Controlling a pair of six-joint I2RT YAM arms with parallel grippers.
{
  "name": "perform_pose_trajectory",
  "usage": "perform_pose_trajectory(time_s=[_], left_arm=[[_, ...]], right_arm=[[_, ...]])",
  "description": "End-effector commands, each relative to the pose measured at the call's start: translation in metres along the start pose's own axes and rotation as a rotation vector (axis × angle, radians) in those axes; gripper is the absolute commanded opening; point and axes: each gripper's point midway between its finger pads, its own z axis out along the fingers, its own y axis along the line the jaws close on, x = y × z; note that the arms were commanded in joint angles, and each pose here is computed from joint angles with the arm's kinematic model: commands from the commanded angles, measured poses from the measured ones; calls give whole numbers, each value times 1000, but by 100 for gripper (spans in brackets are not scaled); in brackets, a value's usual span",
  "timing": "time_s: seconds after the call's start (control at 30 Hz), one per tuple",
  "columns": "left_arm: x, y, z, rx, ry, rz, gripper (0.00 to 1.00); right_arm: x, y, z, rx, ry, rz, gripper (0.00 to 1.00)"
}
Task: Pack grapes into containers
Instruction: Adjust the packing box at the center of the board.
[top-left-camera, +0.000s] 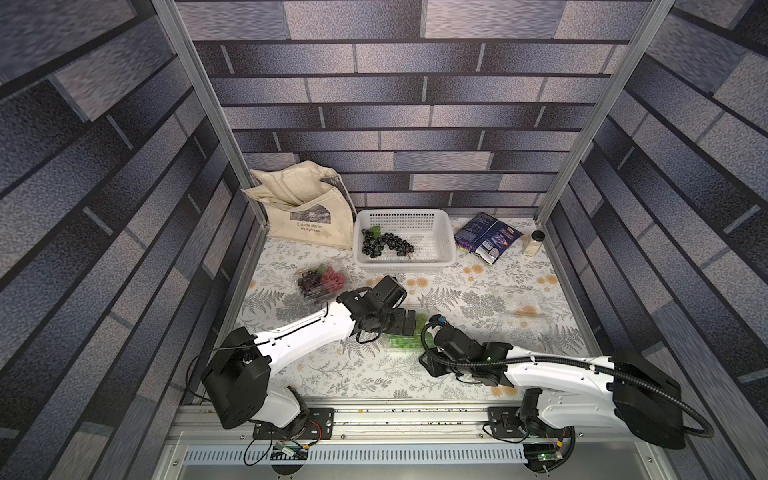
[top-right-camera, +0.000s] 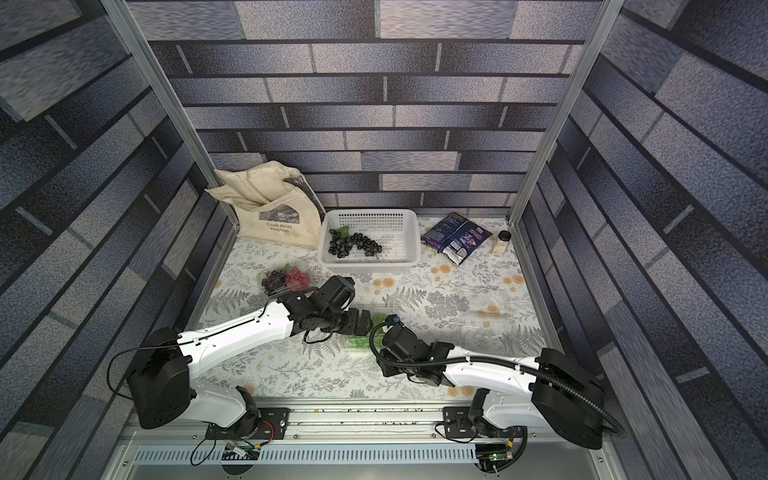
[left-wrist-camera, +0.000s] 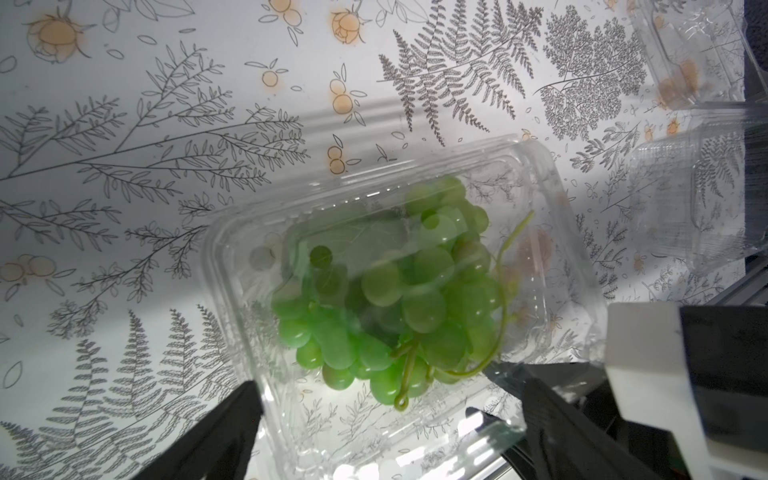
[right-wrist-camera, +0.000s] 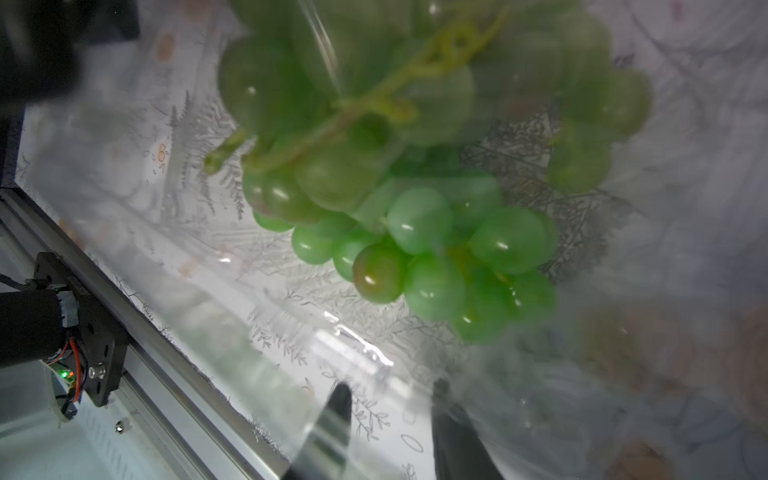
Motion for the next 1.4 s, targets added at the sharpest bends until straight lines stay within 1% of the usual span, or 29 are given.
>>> perform_pose_trajectory(time_s=[0.0, 0.2, 0.4, 0.57, 0.77, 0.9, 1.07, 1.17, 1.3, 1.37], left_arm=[[-7, 6, -2, -28, -10, -36, 100], [-14, 10, 1, -32, -22, -52, 100], [-25, 17, -3, -55, -54, -58, 100], [-39, 14, -8, -68, -82, -34, 100], [-48, 9, -3, -94, -66, 22, 100], [-52, 7, 0, -113, -49, 56, 100], [-53, 3, 1, -121, -31, 97, 100], [-53, -2, 2, -120, -24, 128, 100], [-49, -10, 6, -128, 0, 190, 100], [-45, -11, 9, -157, 15, 230, 100]], right_arm=[[-24, 4, 0, 2, -59, -22, 34], [-43, -1, 7, -2, -82, -20, 34], [-60, -2, 16, -10, -96, -26, 34], [-66, -1, 16, -19, -92, -29, 34], [-49, -8, -5, -28, -62, -14, 38], [-31, -22, -26, -9, -53, 20, 40], [-18, -41, -50, 31, -68, 65, 43], [-19, -50, -60, 25, -96, 109, 45], [-29, -51, -66, -69, -140, 197, 47], [-35, -54, -67, -103, -167, 240, 48]])
